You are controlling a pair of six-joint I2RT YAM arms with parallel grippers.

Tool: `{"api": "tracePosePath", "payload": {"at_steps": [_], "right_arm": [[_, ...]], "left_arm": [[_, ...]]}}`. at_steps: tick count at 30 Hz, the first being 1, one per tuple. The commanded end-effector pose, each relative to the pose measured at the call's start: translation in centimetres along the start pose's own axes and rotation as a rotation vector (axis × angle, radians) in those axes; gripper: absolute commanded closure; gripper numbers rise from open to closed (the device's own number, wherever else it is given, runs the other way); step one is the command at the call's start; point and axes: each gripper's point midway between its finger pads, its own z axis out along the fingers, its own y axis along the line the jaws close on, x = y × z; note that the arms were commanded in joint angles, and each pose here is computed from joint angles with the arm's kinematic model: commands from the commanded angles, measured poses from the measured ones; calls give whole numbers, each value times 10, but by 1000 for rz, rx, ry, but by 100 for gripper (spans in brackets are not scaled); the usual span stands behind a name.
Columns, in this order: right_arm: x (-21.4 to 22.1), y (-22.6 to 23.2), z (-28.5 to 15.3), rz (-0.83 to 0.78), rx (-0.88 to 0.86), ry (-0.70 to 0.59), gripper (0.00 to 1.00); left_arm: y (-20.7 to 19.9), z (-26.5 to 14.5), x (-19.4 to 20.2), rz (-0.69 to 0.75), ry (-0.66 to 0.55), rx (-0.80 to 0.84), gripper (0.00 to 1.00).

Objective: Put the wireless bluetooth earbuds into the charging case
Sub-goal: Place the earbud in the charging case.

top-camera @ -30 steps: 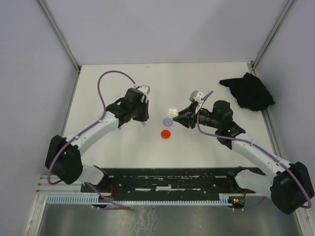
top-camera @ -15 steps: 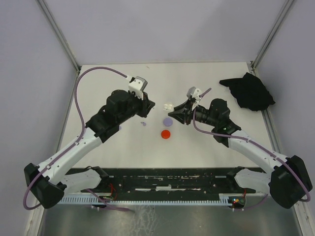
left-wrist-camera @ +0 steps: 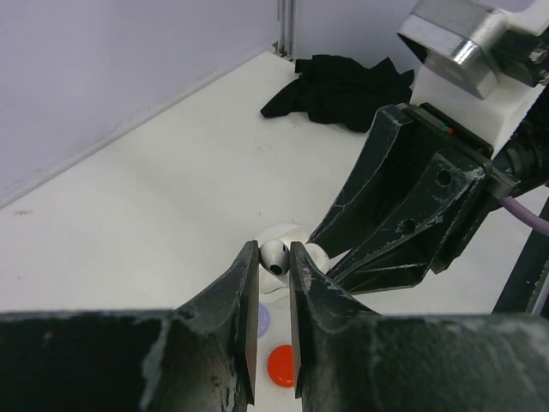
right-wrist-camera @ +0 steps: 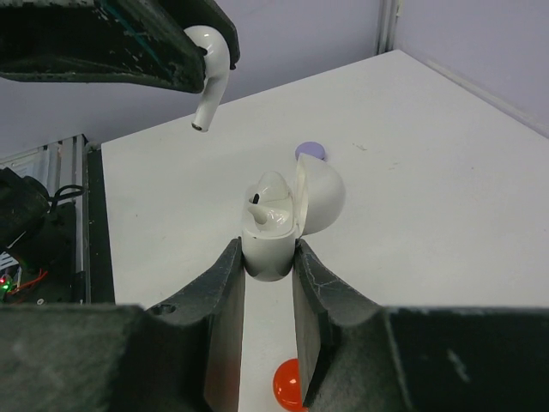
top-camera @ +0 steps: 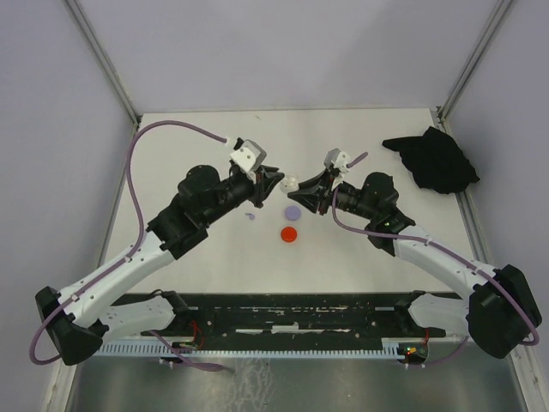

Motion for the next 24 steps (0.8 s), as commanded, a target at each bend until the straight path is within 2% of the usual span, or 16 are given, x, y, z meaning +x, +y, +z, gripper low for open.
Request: {"api": "tracePosePath", "payload": {"at_steps": [1, 12, 24], "right_arm": [[-44, 4, 6, -47, -13, -118, 98], [-49, 9, 4, -44, -22, -136, 98], [-50, 11, 1, -49, -18, -135, 98]], "left_arm": [[-11, 4, -23, 116, -106, 41, 80], [-16, 12, -7, 217, -116, 16, 80], [-14, 17, 2, 253, -99, -2, 80]]}}
